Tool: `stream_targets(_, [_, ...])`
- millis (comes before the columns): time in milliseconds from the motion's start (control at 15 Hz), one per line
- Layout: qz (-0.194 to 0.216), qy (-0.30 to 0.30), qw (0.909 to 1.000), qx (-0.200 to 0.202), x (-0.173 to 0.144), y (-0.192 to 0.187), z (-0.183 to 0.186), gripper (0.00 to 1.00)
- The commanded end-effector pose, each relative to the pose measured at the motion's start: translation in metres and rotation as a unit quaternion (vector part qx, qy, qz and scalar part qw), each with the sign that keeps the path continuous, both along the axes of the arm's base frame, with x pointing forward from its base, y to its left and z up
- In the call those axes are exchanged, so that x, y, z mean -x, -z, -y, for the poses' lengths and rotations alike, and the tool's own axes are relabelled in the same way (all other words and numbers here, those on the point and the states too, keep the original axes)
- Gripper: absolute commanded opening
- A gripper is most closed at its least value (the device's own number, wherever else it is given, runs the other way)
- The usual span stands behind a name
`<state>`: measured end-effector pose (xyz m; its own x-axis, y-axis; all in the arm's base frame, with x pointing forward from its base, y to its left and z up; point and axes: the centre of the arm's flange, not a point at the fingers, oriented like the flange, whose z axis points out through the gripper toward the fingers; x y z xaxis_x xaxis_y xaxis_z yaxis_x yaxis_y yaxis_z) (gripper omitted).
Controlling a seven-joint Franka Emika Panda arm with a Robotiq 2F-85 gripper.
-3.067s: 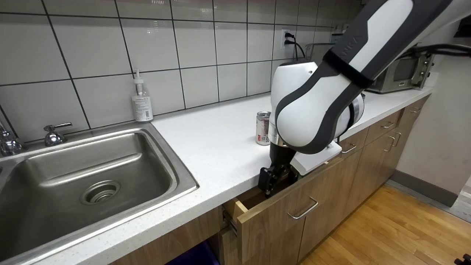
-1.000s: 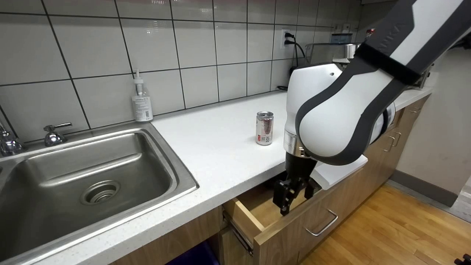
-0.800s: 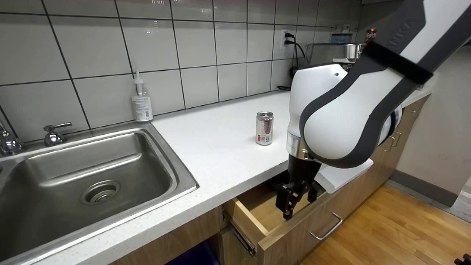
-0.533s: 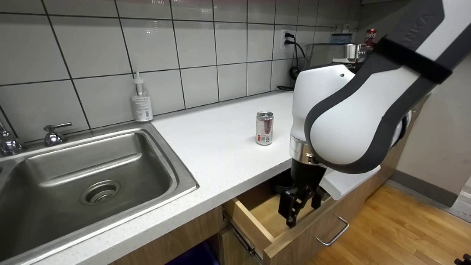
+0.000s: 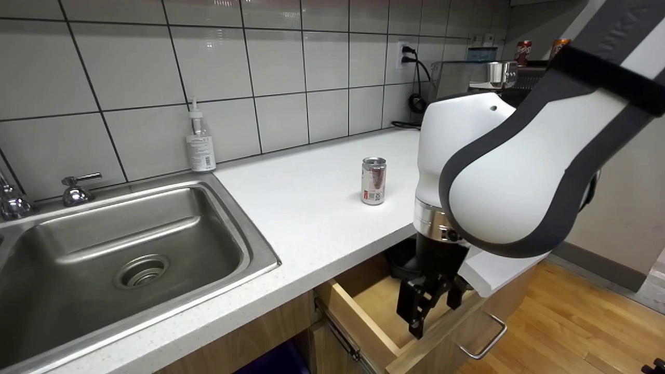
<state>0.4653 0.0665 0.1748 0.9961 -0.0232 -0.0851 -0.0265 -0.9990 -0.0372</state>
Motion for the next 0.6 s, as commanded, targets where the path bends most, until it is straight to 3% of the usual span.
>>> stream_targets(0, [-0.011, 0.024, 0.9997, -0.002, 0.023, -0.004, -0.012, 1.0])
stream_targets(533, [-0.003, 0.042, 0.9991, 0.004, 0.015, -0.029, -0.009, 1.0])
